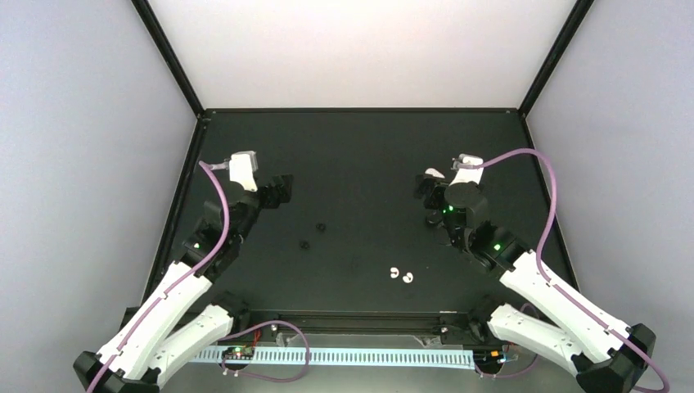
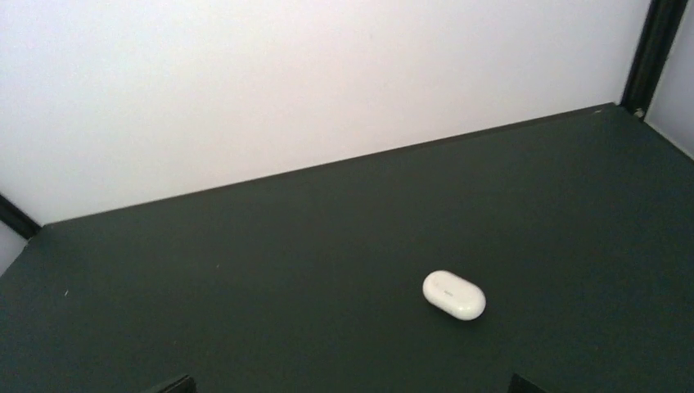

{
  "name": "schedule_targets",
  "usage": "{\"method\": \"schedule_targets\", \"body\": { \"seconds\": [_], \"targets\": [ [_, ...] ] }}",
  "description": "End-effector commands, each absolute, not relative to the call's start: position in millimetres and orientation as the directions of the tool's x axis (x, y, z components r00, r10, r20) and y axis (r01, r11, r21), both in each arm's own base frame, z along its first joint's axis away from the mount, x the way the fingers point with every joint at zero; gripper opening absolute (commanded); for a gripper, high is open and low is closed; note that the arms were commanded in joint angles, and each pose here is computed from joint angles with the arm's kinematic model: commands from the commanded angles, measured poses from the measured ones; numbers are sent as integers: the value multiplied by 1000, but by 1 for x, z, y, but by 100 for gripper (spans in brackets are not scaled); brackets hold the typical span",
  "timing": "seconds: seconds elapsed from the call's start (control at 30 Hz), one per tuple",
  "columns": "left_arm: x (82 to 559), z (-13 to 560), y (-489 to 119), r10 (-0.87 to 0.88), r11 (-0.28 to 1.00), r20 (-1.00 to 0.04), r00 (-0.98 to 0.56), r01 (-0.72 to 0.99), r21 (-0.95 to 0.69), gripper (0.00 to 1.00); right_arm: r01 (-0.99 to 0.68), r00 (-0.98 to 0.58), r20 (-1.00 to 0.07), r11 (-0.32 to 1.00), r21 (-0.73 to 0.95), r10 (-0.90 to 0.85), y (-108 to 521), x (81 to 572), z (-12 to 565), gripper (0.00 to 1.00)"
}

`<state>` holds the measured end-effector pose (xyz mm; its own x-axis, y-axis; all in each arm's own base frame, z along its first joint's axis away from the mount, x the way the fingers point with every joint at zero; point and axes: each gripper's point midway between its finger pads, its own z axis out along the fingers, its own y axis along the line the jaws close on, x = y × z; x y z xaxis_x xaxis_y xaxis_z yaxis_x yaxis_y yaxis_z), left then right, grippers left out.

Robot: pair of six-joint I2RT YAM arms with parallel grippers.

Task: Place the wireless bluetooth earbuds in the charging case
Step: Move the charging case to the center of the board.

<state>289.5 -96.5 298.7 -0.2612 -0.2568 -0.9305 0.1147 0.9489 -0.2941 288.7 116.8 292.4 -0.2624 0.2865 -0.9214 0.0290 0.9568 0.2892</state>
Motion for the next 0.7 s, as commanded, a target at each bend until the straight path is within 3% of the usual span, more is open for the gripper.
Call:
{"method": "schedule_targets", "body": {
  "seconds": [0.0, 0.13, 0.37, 0.67],
  "targets": [
    [284, 323, -96, -263, 944, -943, -205, 147, -295, 99, -39, -228, -929, 951, 308, 292, 123, 285, 295, 100],
    [279, 323, -95, -221, 953, -957, -188, 166, -253, 99, -153, -242, -941, 949, 276, 235, 138, 280, 304, 100],
    [273, 320, -92, -157, 966, -971, -181, 178, -189, 99, -139, -392, -912, 973, 184, 117, 155, 294, 280, 100],
    [271, 319, -90, -175, 963, -967, -183, 173, -207, 99, 46, -558, -790, 960, 276, 254, 140, 320, 209, 96]
  ]
}}
